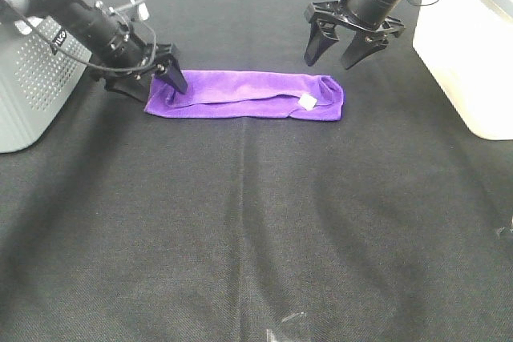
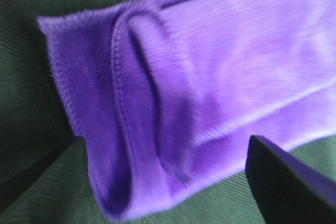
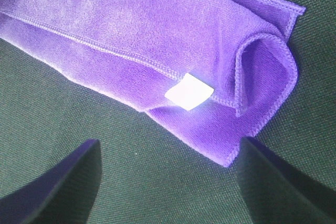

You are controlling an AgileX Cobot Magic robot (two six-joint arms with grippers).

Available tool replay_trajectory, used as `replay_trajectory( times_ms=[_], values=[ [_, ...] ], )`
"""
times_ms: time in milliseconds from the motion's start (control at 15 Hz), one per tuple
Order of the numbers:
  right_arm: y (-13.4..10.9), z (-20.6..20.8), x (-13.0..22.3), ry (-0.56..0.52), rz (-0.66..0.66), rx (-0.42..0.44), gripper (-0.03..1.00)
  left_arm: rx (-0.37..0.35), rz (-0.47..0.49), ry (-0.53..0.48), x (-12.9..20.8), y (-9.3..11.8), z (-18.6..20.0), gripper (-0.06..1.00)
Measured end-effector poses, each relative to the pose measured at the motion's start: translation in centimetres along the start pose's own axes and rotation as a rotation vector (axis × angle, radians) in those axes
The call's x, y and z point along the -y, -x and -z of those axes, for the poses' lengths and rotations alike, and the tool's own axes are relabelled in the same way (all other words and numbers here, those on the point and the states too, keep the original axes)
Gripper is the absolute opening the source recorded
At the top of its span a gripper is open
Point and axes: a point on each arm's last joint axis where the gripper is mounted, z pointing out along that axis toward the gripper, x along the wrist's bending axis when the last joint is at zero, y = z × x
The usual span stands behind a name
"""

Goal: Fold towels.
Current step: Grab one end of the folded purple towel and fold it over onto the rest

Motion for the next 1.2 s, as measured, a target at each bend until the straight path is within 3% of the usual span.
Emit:
replay_trajectory(
  times_ms=[333, 533, 1000, 1200],
  values=[
    [0.0, 0.0, 0.0, -0.001, 0.0, 0.0, 0.72, -0.005, -0.01, -0.023, -0.4, -0.7, 0.2, 0.76],
    [0.0, 0.0, 0.0, -0.001, 0.0, 0.0, 0.72, -0.001, 0.046, -0.044, -0.2, -3.6, 1.0, 0.76],
    [0.0, 0.0, 0.0, -0.001, 0.0, 0.0, 0.72, 0.071, 0.048, -0.047, 0.1, -3.6, -0.1, 0.76],
    [0.0, 0.0, 0.0, -0.003, 0.0, -0.001, 0.72, 0.101, 0.026, -0.046, 0.2, -2.2, -1.3, 0.76]
  ],
)
